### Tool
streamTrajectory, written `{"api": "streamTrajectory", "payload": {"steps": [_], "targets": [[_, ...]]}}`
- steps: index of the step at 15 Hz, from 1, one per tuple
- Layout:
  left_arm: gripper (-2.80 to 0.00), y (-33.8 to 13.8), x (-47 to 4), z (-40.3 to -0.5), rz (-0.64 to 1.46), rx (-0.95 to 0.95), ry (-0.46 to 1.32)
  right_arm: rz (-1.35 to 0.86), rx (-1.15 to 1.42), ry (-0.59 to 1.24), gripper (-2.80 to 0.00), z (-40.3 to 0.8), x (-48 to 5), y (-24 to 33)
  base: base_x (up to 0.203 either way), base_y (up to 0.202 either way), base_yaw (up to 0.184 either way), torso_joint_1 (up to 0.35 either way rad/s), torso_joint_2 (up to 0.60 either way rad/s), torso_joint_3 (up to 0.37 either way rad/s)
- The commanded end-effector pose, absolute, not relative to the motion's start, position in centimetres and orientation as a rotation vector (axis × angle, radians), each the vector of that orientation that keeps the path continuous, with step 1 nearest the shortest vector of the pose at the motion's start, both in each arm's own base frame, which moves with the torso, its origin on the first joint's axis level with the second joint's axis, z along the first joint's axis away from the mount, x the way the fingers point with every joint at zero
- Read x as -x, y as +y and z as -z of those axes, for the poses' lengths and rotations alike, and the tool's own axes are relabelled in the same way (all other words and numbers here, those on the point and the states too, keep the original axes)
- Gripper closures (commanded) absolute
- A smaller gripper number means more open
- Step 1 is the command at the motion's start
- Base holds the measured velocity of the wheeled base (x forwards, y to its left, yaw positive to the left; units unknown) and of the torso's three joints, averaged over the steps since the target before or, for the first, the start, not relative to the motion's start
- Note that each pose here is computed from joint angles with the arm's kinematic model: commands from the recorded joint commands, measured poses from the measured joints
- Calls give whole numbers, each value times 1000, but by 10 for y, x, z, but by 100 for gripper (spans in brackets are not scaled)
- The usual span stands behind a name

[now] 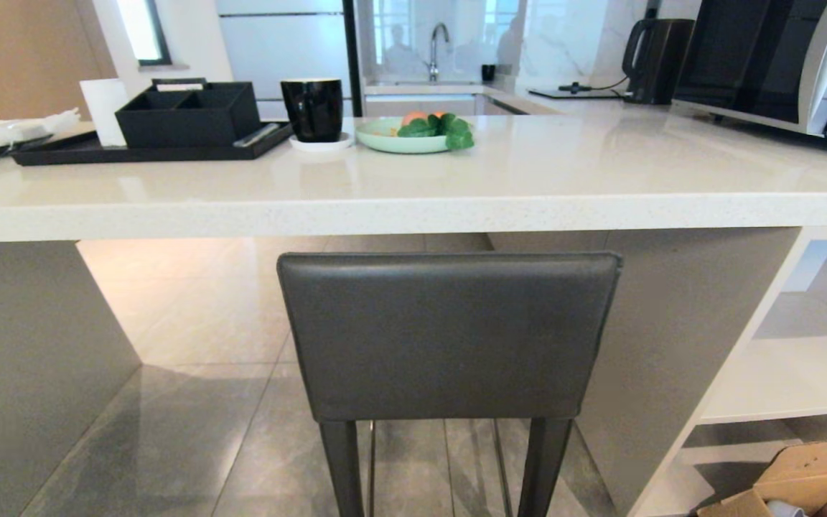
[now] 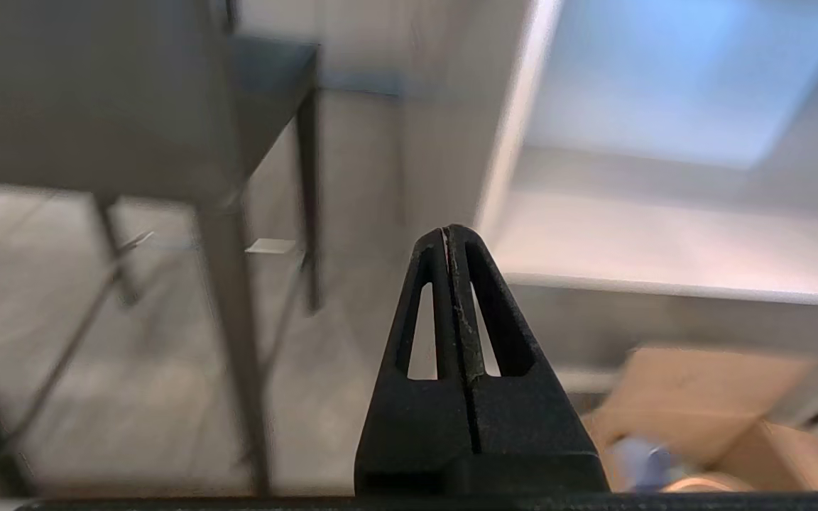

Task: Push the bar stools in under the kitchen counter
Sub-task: Push the blue chair back under the dining table

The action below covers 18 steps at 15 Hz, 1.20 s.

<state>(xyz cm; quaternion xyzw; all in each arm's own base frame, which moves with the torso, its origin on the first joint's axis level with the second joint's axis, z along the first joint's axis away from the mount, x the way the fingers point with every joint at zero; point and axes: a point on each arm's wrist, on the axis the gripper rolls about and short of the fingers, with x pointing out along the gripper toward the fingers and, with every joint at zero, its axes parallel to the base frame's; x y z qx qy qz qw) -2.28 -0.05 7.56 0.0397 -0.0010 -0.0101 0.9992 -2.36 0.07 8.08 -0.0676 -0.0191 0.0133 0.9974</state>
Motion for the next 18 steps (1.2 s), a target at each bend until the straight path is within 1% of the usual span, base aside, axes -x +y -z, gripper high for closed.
{"api": "streamTrajectory", "payload": {"steps": [1, 3, 13, 14, 18], "targets": [[0, 0, 23, -76, 16, -66, -1, -33, 72, 13, 0, -74, 23, 1, 0, 0, 0, 0, 0, 0], [0, 0, 23, -76, 15, -49, 0, -7, 42, 14, 0, -74, 23, 0, 0, 0, 0, 0, 0, 0], [0, 0, 23, -76, 17, -51, 0, -14, 63, 13, 0, -74, 23, 0, 0, 0, 0, 0, 0, 0], [0, 0, 23, -76, 17, -51, 0, -13, 63, 13, 0, -74, 23, 0, -89, 0, 4, 4, 2, -6], [0, 0, 23, -76, 18, -52, 0, -11, 58, 13, 0, -74, 23, 0, -192, 0, 0, 1, 1, 1]]}}
